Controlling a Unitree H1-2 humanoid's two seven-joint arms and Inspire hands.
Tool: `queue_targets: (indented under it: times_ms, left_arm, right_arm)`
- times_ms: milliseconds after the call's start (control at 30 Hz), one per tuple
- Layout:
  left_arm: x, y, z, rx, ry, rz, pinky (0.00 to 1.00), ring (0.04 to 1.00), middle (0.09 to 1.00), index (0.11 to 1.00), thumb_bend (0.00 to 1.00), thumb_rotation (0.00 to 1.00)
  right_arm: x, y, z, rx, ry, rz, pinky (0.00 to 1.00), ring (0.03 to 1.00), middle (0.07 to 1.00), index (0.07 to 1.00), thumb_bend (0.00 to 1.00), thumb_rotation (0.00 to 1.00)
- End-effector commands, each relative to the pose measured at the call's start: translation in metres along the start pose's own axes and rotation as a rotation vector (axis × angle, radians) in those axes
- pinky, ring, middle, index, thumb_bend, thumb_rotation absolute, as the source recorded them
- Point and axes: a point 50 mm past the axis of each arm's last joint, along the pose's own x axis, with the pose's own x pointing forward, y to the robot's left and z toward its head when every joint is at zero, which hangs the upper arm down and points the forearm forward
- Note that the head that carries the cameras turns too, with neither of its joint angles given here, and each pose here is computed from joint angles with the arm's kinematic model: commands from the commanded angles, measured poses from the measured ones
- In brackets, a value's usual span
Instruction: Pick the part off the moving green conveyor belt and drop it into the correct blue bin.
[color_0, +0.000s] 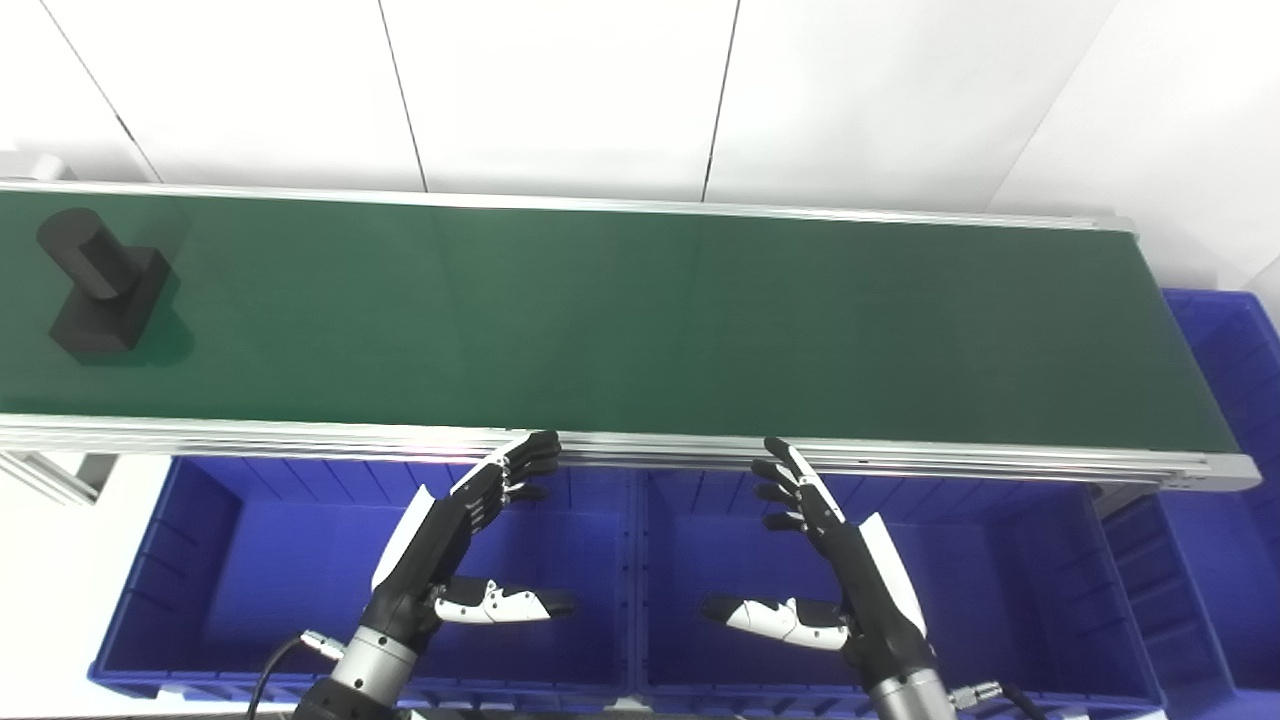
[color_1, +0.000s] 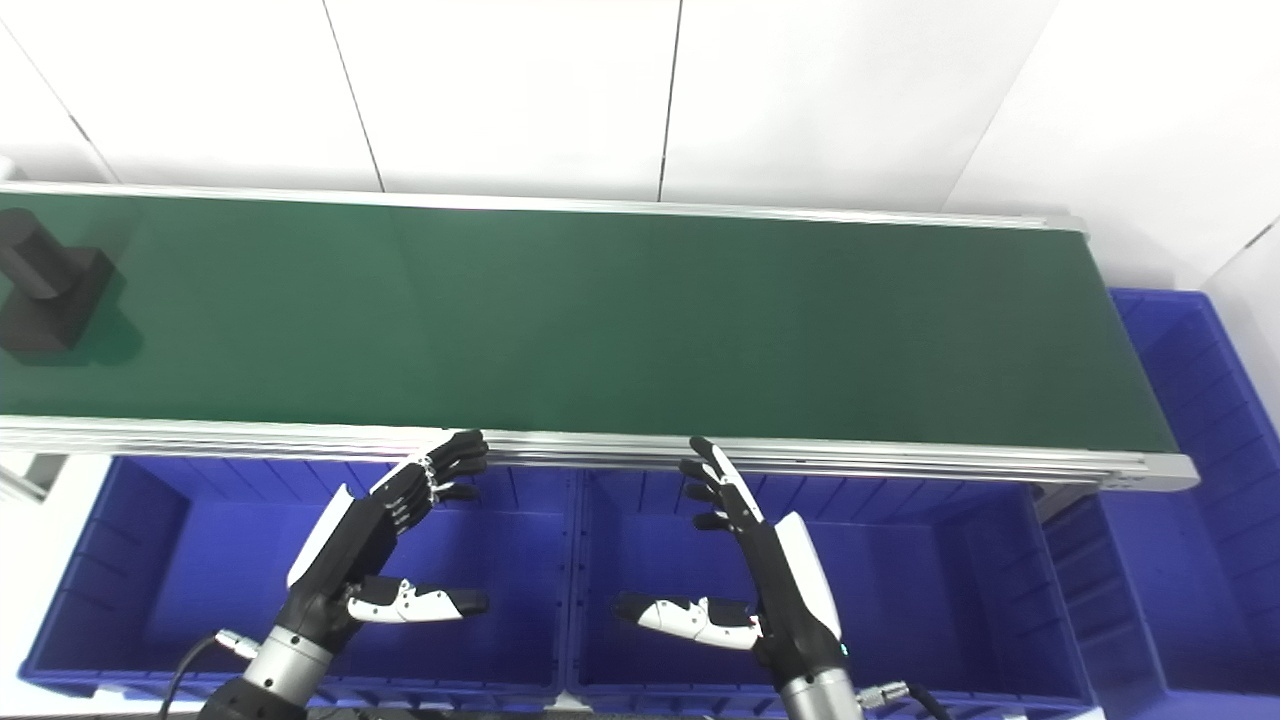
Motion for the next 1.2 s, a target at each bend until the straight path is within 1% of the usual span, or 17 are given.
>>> queue_targets:
  times_ms: [0,333,767,933,1033,1167]
  left_arm:
    - [0.004,0.003,0.008,0.022,-0.063,0.002,0.75,0.835,0.865,0.861,0.83,0.28]
    - [0.004,0.003,0.009,0.019,-0.065,-0.003,0.77,0.843,0.870,0.864,0.82,0.27]
    - [0.002,0.003,0.009,0.025,-0.061,0.006,0.75,0.835,0.867,0.864,0.82,0.28]
    - [-0.003,0.002,0.010,0.022,-0.057,0.029,0.76,0.832,0.863,0.867,0.83,0.28]
    - [-0.009,0.000,0.012,0.026,-0.051,0.049,0.76,0.841,0.873,0.876,0.83,0.31]
    - [-0.017,-0.004,0.013,0.038,-0.021,0.069,0.78,0.845,0.879,0.878,0.84,0.34]
  right_arm:
    - [0.001,-0.002,0.009,0.002,-0.077,-0.018,0.73,0.839,0.884,0.957,0.78,0.37]
    - [0.002,-0.001,0.008,0.007,-0.079,-0.016,0.74,0.840,0.883,0.955,0.78,0.36]
    - [0.002,-0.002,0.008,0.007,-0.081,-0.013,0.74,0.838,0.883,0.954,0.79,0.36]
    - [0.002,-0.002,0.007,0.013,-0.084,-0.013,0.73,0.838,0.886,0.956,0.79,0.36]
    - [0.002,-0.002,0.008,0.010,-0.082,-0.013,0.74,0.841,0.885,0.957,0.79,0.36]
    - [0.001,-0.002,0.007,0.010,-0.086,-0.013,0.74,0.841,0.884,0.956,0.78,0.36]
